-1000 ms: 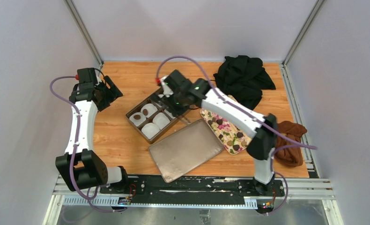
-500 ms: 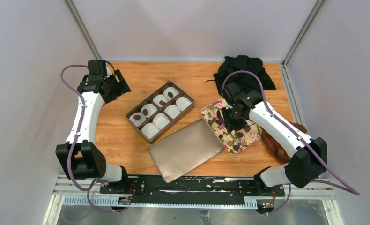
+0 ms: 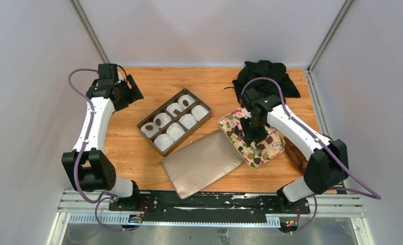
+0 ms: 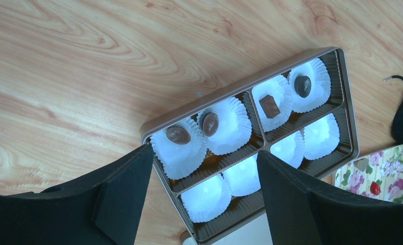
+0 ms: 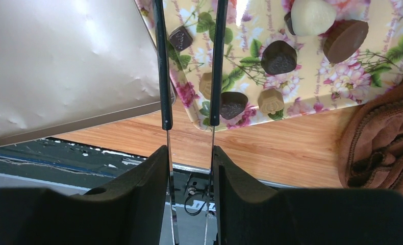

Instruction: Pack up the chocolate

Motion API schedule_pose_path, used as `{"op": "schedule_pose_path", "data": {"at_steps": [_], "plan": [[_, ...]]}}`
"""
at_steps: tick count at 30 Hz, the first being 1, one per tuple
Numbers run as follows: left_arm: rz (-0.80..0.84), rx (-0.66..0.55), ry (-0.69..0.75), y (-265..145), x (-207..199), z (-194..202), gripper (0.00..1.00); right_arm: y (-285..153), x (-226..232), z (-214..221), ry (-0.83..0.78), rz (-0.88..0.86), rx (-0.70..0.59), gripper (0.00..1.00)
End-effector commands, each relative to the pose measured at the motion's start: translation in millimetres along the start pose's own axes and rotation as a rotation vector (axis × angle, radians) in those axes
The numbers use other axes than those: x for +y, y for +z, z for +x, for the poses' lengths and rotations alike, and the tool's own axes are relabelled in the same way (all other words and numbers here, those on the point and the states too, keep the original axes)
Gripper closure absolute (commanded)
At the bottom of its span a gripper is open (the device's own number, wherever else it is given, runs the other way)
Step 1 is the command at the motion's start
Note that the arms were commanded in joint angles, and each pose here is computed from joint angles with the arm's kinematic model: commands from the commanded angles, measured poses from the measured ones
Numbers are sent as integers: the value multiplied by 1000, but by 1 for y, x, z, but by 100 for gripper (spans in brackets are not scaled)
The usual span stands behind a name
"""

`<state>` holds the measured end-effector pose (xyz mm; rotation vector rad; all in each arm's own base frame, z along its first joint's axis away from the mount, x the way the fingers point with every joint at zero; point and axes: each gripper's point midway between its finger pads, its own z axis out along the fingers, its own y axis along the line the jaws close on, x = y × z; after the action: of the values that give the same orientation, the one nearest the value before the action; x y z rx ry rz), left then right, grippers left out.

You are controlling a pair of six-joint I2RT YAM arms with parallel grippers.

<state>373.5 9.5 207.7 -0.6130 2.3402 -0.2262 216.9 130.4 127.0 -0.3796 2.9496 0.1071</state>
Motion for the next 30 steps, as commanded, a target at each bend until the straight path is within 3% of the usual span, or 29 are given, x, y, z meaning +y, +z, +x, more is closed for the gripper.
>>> {"op": "schedule_pose_path", "data": {"at_steps": [1,7,20,30], "plan": [[-7,-33,17,-6,-1,-8,21,-6,2,-4,-20,-17,3,60],[-14,-27,11,-4,0,-7,20,-2,-20,5,-42,100,39,58],[-10,-31,6,-2,-1,-9,20,19,-11,2,-105,103,87,59],[-15,-29,13,0,0,-9,20,2,-13,-5,-103,122,55,80]]}}
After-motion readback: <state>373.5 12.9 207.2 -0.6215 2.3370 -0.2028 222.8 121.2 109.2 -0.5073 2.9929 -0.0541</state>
